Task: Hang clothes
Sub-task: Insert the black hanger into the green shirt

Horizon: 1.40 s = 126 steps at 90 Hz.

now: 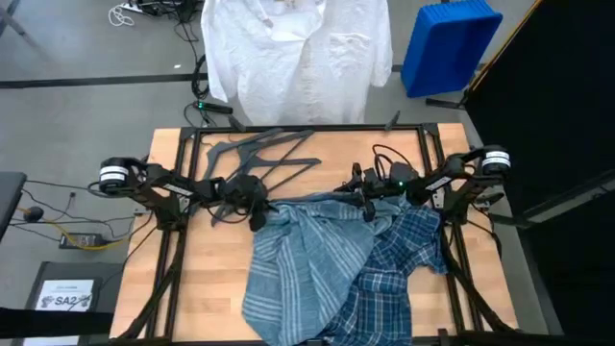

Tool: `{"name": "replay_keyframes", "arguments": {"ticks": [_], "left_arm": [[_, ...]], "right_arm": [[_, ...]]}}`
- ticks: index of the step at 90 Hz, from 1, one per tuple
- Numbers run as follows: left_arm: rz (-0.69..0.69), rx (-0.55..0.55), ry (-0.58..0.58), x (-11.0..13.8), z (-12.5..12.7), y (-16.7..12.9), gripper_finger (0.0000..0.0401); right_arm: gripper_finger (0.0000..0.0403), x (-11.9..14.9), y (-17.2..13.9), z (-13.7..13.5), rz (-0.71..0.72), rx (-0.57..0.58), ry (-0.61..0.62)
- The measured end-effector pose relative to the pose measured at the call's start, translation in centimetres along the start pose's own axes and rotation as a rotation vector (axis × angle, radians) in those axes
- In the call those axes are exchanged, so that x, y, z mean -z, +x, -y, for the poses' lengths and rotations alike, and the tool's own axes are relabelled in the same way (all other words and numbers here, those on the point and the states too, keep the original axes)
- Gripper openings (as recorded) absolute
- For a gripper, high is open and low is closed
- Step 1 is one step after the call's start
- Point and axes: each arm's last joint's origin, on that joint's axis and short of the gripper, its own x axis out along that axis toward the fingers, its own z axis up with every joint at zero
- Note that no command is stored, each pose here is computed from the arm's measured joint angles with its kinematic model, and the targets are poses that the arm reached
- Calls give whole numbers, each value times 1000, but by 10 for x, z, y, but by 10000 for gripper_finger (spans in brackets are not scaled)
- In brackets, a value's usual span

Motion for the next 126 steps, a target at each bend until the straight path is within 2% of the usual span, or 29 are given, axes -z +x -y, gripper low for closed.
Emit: {"name": "replay_keyframes", "arguments": {"ticks": [15,36,50,67,87,98,126], "left_arm": [[5,2,-4,-1,0,0,0],[3,-1,-14,-1,0,0,0],[-6,-2,-33,0,0,0,0],[-24,8,-34,2,1,0,0],[-12,10,-28,-1,1,0,0],[3,5,-21,-4,1,0,0],[45,-111,120,-9,-1,-5,0]], "right_arm": [[96,-1,0,-3,-2,-44,-22],[119,1,0,-1,-14,-6,-72],[95,4,0,2,-41,69,-97],[19,3,-2,7,-39,84,-116],[18,-9,-11,15,-57,89,-36],[18,-18,-18,14,-96,88,-36],[18,-28,-30,10,-170,127,-60]]}}
